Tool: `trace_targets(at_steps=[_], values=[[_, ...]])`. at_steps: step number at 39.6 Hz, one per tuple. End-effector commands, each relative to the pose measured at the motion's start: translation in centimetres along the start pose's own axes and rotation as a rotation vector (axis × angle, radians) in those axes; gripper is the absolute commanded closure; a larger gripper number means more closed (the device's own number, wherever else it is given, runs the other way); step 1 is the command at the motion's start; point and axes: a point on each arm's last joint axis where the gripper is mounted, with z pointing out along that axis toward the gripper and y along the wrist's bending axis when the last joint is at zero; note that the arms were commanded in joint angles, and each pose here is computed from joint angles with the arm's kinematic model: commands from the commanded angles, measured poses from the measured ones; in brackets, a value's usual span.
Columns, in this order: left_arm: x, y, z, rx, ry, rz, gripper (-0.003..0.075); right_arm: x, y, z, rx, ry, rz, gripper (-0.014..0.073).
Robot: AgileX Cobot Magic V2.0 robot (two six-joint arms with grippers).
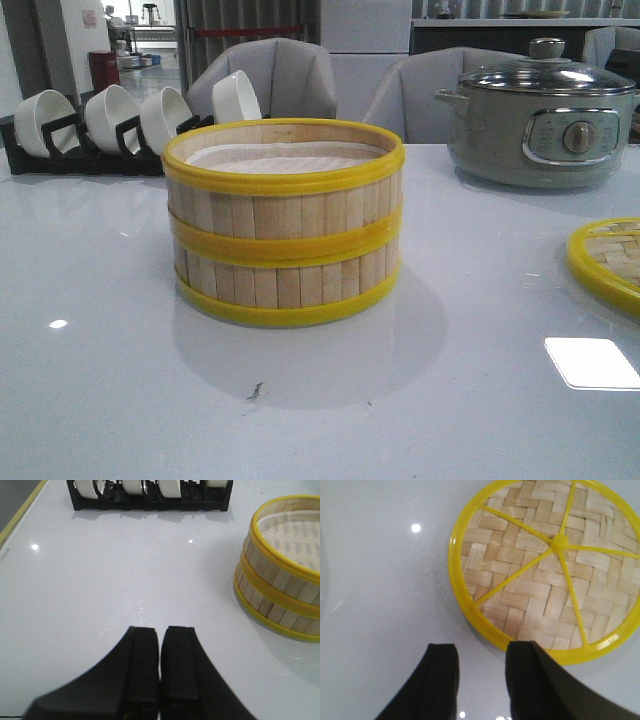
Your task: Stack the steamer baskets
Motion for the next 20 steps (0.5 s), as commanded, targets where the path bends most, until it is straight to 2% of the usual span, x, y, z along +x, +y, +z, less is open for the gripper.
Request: trace_targets(at_steps=[1,11,20], values=[[-1.7,0.0,-0.5,0.001,-0.112,-0.007,0.0623,-2.9,-0.1,0.2,0.009,-0.096,-0.015,0.0244],[-1.7,0.0,-0.5,0.001,-0.112,-0.007,0.0623,-7.2,-2.4,3.4,0.066,0.013,0.045,0.0244],[-1.7,0.0,-0.5,0.001,-0.112,-0.007,0.0623,-8.7,-4.5,6.6,0.114,0.106,0.066,0.0244]])
